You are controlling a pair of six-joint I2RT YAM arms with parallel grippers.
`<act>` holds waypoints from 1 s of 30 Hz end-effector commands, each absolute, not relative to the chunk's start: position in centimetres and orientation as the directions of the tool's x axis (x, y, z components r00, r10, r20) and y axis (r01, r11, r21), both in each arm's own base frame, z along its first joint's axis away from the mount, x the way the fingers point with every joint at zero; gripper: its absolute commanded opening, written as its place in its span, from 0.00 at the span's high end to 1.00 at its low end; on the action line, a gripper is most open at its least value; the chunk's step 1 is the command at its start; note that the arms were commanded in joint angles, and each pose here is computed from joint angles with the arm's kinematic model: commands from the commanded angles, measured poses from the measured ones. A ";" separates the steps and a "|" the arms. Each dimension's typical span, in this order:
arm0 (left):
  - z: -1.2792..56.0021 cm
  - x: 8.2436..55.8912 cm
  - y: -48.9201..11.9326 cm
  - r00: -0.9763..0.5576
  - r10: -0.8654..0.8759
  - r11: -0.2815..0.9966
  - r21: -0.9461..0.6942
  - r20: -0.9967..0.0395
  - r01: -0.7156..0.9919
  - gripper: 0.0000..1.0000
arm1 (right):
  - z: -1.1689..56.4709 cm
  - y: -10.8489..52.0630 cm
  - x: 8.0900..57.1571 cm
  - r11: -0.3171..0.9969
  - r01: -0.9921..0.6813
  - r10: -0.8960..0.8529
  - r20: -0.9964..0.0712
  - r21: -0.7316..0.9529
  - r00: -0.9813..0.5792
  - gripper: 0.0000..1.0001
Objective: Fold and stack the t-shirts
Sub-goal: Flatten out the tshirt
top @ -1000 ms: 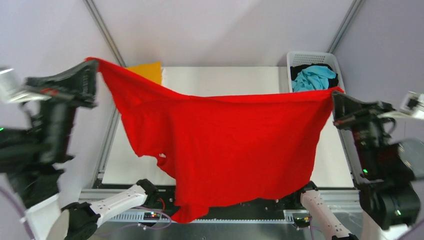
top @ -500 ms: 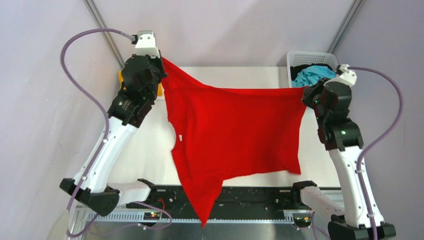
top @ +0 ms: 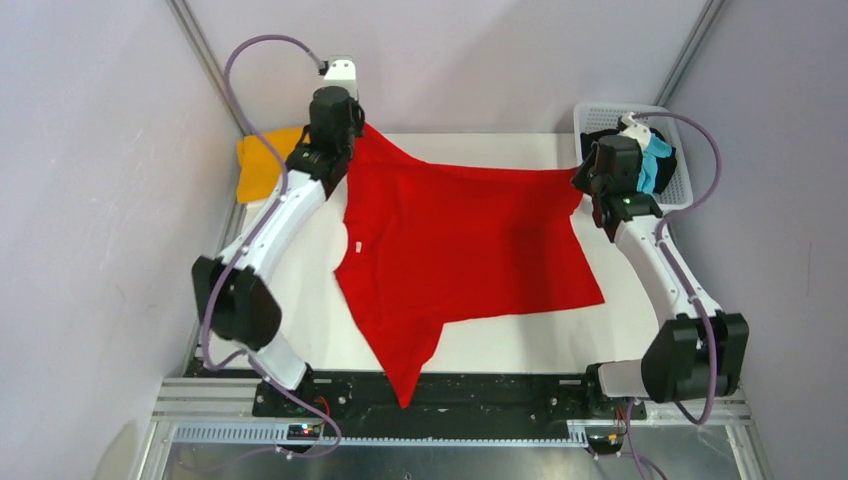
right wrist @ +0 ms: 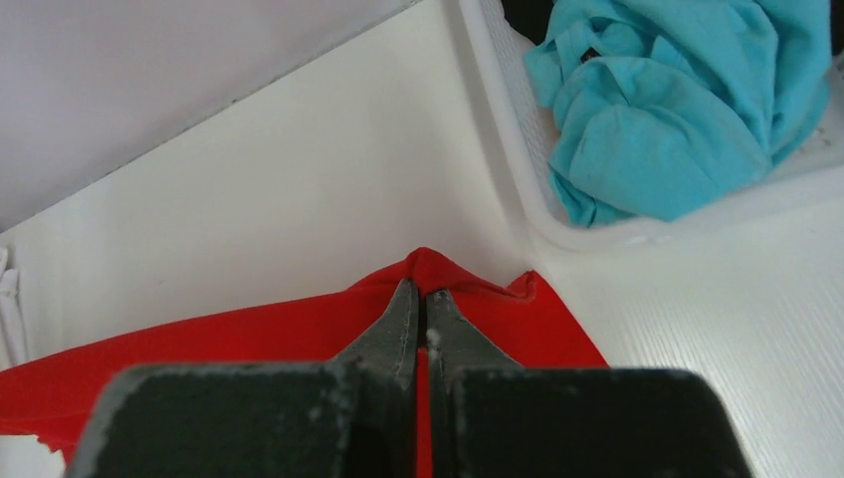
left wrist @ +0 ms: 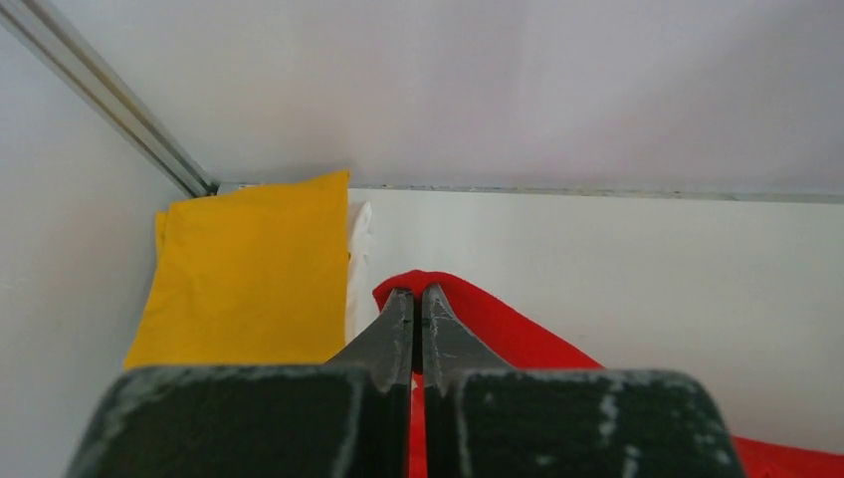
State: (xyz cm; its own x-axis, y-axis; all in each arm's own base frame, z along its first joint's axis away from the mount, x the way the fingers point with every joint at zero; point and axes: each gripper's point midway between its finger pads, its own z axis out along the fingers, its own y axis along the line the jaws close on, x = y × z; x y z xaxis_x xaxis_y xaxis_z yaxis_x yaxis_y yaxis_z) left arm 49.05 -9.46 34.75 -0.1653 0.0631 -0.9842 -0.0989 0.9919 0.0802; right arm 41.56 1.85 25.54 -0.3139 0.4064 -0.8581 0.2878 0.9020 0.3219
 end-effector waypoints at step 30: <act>32.0 64.4 -11.5 -0.100 -0.106 0.987 -0.093 -0.989 -0.130 0.00 | 22.6 3.3 56.0 0.940 0.238 0.318 -0.875 0.243 -0.365 0.01</act>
State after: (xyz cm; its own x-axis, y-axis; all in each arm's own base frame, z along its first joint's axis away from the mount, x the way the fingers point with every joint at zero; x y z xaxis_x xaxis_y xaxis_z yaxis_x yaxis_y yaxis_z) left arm 68.50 -11.61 21.29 -0.2234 0.0078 -0.9747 -0.1463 0.9884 0.0415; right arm 58.62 2.16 20.50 -0.3659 0.3146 -0.8759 0.2495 0.9398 0.2334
